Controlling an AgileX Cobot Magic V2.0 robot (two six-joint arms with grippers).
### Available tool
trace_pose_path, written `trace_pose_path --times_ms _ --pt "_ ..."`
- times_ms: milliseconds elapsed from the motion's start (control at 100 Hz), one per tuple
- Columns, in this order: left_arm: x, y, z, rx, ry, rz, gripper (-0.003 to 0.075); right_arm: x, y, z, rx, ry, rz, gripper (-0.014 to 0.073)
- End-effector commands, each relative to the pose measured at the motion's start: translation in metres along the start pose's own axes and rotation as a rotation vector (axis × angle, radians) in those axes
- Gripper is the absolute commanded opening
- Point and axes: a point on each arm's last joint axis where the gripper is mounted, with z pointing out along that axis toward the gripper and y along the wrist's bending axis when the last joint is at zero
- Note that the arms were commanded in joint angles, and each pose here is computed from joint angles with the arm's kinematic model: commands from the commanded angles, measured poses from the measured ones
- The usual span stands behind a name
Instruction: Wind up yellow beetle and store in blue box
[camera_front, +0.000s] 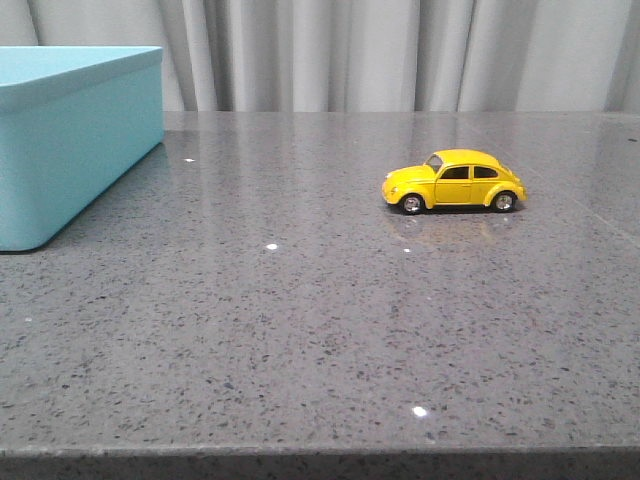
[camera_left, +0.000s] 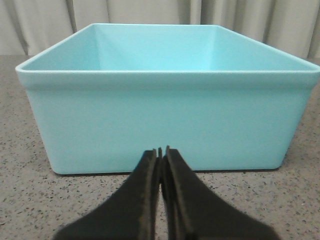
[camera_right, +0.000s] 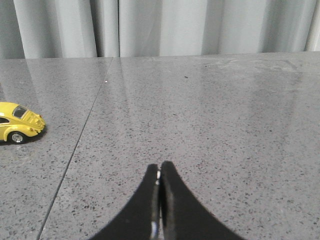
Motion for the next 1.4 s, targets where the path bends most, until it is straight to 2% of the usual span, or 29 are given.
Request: trace_pose_path --times_ms 0,700,1000,1220,1390 --pt "-0.002 0.0 -0.002 0.0 -0.089 -0.009 -0.0019 -0.013 0.001 -0.003 -0.011 -0.11 -0.006 -0.0067" --pt "-0.002 0.0 -0.002 0.0 -0.093 -0.009 -0.0019 -0.014 0.001 -0.003 -0.011 -0.114 -0.006 -0.0067" --pt "-0.011 0.001 -0.003 -0.001 -0.187 -0.001 -0.0019 -0.022 0.003 -0.005 -0.027 -0.209 -0.006 -0.0067" --pt "-0.015 0.0 -0.004 -0.001 -0.225 -0.001 -0.0019 -0.025 0.003 -0.005 -0.026 -0.212 -0.006 -0.0067" --pt "-0.033 -0.001 -0.007 0.003 -0.266 -0.001 -0.0019 -0.043 0.004 -0.008 -0.019 -0.193 -0.005 -0.0066"
